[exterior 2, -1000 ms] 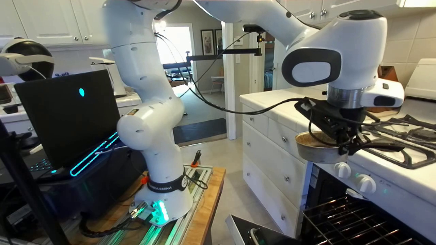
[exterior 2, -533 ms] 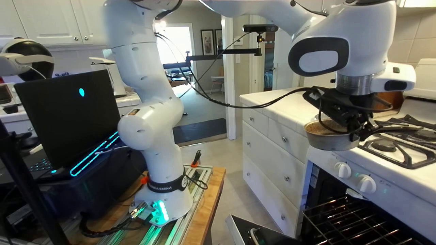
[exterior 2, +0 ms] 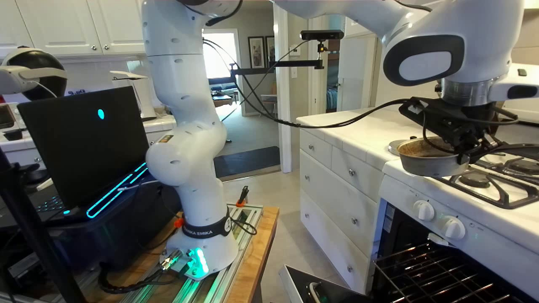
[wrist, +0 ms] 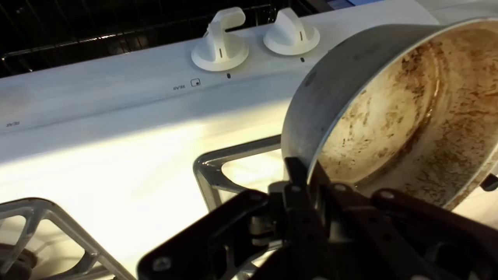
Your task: Remove the silver pan from the oven and put it on the bottom left stove plate
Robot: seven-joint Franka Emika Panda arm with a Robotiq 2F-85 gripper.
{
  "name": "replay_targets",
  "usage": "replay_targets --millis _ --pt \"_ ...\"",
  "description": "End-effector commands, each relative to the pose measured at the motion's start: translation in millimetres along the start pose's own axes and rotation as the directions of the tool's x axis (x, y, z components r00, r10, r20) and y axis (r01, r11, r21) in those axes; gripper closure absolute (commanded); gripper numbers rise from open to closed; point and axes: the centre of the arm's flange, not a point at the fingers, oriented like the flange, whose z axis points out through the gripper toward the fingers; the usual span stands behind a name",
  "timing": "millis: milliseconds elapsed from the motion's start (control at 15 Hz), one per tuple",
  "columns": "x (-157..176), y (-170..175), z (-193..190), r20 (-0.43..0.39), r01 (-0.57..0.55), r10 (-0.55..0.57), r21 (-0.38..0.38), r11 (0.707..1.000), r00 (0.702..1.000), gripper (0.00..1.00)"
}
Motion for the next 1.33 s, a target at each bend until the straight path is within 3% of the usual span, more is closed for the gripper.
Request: replay_targets --millis 0,533,1267 --pt "40.5 6.0 12.3 0.006 -0.049 0.049 0.053 0.997 0.999 0.98" --pt "78.7 16.6 35.9 0.012 -0.121 0.121 0.065 0.99 0.993 0.98" --pt "96.6 18.6 68.8 0.024 -0.179 0.177 0.07 0.981 0.984 0.98"
